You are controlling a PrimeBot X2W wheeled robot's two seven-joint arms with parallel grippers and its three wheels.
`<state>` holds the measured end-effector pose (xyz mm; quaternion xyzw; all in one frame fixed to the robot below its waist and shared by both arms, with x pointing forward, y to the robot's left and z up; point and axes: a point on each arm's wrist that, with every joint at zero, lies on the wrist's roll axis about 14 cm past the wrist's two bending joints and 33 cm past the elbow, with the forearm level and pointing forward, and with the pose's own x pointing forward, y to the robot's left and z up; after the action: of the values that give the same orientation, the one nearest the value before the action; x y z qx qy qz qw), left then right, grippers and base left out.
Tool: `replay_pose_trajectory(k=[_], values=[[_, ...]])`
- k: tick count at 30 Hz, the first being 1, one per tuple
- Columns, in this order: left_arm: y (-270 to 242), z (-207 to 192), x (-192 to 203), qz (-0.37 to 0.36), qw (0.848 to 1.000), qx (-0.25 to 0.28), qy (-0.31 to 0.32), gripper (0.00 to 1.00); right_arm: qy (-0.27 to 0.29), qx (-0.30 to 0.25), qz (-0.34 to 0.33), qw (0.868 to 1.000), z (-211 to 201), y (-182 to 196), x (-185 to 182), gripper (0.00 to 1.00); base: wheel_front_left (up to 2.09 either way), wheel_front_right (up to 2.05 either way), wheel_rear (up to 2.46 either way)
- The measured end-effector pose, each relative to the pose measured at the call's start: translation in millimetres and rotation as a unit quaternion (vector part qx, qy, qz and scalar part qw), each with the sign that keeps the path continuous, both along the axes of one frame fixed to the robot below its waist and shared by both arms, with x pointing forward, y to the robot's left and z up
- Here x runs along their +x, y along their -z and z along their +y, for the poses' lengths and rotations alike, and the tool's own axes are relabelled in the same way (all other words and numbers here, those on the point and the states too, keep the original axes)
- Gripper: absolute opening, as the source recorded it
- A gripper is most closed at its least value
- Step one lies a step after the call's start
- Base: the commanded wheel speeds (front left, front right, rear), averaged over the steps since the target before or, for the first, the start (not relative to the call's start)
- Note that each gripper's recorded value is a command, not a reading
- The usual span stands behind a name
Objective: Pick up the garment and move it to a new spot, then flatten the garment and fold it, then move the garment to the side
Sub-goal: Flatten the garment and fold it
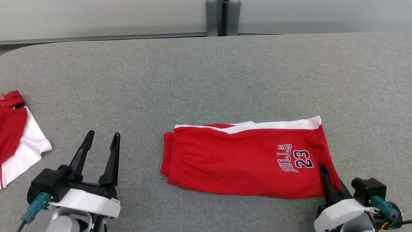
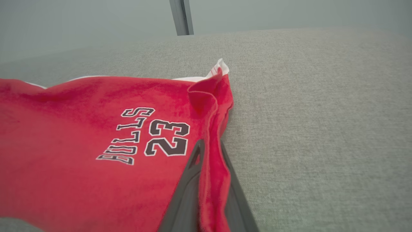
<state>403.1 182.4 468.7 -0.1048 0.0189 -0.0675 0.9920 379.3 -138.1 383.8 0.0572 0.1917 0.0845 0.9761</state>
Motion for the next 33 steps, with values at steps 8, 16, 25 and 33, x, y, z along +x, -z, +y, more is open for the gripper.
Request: replay_pose_trajectory(k=[8,16,25,33], values=[[-1.7,1.5,-2.8,-0.001,1.0,-0.003,-0.004,1.0,-0.057,-0.01,-0.059,0.997,33.8,-42.0,31.8,0.0,0.0,0.0,0.0],[-8.2,7.5,-10.0,-0.009,1.0,-0.007,-0.02,1.0,-0.233,0.061,-0.119,0.963,157.2,-102.5,20.3,0.0,0.0,0.0,0.0],[-3.4,12.2,-11.5,-0.001,0.999,-0.011,-0.031,1.0,-0.326,0.143,-0.06,0.933,221.8,-83.8,-15.6,0.0,0.0,0.0,0.0],[2.1,12.3,-9.8,0.007,0.999,-0.015,-0.033,1.0,-0.361,0.124,-0.011,0.924,235.7,-51.6,-24.4,1.0,0.0,0.0,0.0]])
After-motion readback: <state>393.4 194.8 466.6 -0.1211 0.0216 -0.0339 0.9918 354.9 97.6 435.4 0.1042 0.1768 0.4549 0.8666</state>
